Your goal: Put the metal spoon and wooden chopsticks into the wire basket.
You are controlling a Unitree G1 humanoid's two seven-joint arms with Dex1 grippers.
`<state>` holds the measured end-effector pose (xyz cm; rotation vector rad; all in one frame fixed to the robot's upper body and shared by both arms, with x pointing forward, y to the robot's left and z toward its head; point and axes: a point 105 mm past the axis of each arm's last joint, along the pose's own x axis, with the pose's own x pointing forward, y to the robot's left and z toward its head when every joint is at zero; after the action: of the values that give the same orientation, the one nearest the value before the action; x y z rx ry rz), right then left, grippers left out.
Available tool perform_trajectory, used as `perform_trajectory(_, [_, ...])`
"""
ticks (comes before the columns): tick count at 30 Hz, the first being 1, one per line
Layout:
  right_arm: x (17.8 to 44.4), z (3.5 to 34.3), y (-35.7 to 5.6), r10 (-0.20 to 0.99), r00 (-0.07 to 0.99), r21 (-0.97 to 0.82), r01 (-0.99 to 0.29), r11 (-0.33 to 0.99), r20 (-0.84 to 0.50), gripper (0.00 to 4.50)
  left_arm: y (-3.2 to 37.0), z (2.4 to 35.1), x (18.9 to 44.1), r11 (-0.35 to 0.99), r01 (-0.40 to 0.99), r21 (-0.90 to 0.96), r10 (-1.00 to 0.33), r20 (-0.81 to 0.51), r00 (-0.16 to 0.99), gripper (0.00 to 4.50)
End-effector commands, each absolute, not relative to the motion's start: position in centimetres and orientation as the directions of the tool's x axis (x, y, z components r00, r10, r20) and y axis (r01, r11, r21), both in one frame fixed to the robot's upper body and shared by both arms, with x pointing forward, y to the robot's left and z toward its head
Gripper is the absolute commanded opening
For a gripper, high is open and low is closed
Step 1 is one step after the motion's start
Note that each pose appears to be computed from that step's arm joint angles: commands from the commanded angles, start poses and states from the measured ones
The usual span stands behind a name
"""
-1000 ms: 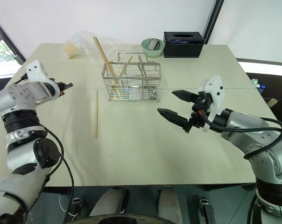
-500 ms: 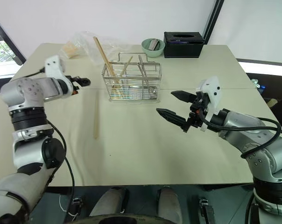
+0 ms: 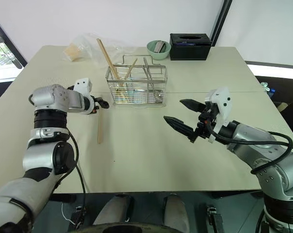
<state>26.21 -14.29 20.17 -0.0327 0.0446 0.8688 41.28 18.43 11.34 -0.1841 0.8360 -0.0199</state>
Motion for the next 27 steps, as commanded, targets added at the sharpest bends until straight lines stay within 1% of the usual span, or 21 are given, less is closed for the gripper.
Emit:
perform_trajectory(1, [25.7, 21.4, -14.1, 0.761, 0.649, -0.049, -0.76, 0.648, 0.0, 4.5, 17.9, 12.0, 42.0, 0.982, -0.036, -0.183, -0.109, -0.718, 0.687, 2.67])
perform_trajectory(2, [25.7, 21.4, -14.1, 0.759, 0.651, -0.05, -0.759, 0.65, 0.002, 4.5, 17.9, 12.1, 42.1, 0.983, -0.034, -0.183, -0.109, -0.716, 0.689, 2.25])
perform_trajectory(4, [25.7, 21.4, -14.1, 0.756, 0.654, -0.048, -0.755, 0.654, 0.005, 4.5, 17.8, 12.3, 42.3, 0.983, -0.033, -0.181, -0.108, -0.714, 0.691, 1.1])
perform_trajectory(6, [25.7, 21.4, -14.1, 0.754, 0.657, -0.048, -0.752, 0.657, 0.007, 4.5, 17.8, 12.4, 42.4, 0.983, -0.032, -0.182, -0.109, -0.711, 0.695, 0.07])
perform_trajectory(13, [25.9, 21.5, -14.1, 0.754, 0.657, -0.048, -0.753, 0.656, 0.008, 4.5, 18.9, 12.9, 42.5, 0.983, -0.067, -0.173, -0.075, -0.696, 0.714, 0.07])
perform_trajectory(16, [26.0, 21.5, -14.1, 0.758, 0.652, -0.047, -0.757, 0.652, 0.005, 4.5, 20.1, 14.3, 43.1, 0.983, -0.096, -0.159, -0.027, -0.635, 0.772, 0.07])
perform_trajectory(18, [26.0, 21.5, -14.1, 0.762, 0.648, -0.048, -0.761, 0.647, 0.001, 4.5, 21.3, 16.9, 44.0, 0.976, -0.118, -0.185, 0.008, -0.507, 0.862, 0.07])
perform_trajectory(20, [26.1, 21.6, -14.0, 0.768, 0.64, -0.053, -0.767, 0.639, -0.006, 4.5, 22.8, 20.5, 44.8, 0.967, -0.13, -0.219, 0.054, -0.322, 0.945, 0.07])
perform_trajectory(22, [26.1, 21.8, -14.0, 0.773, 0.635, -0.055, -0.772, 0.633, -0.012, 4.5, 23.8, 23.9, 45.1, 0.959, -0.114, -0.258, 0.081, -0.137, 0.987, 0.07])
perform_trajectory(24, [26.0, 21.8, -14.0, 0.778, 0.627, -0.057, -0.778, 0.625, -0.025, 4.5, 24.5, 29.0, 44.6, 0.939, -0.028, -0.342, 0.075, 0.127, 0.989, 0.07])
perform_trajectory(26, [25.8, 21.8, -14.0, 0.783, 0.621, -0.057, -0.783, 0.619, -0.036, 4.5, 24.8, 32.8, 43.6, 0.909, 0.075, -0.41, 0.064, 0.314, 0.947, 0.07])
perform_trajectory(27, [25.8, 21.8, -14.0, 0.784, 0.62, -0.057, -0.784, 0.618, -0.039, 4.5, 24.8, 34.2, 43.1, 0.896, 0.121, -0.427, 0.054, 0.376, 0.925, 0.07])
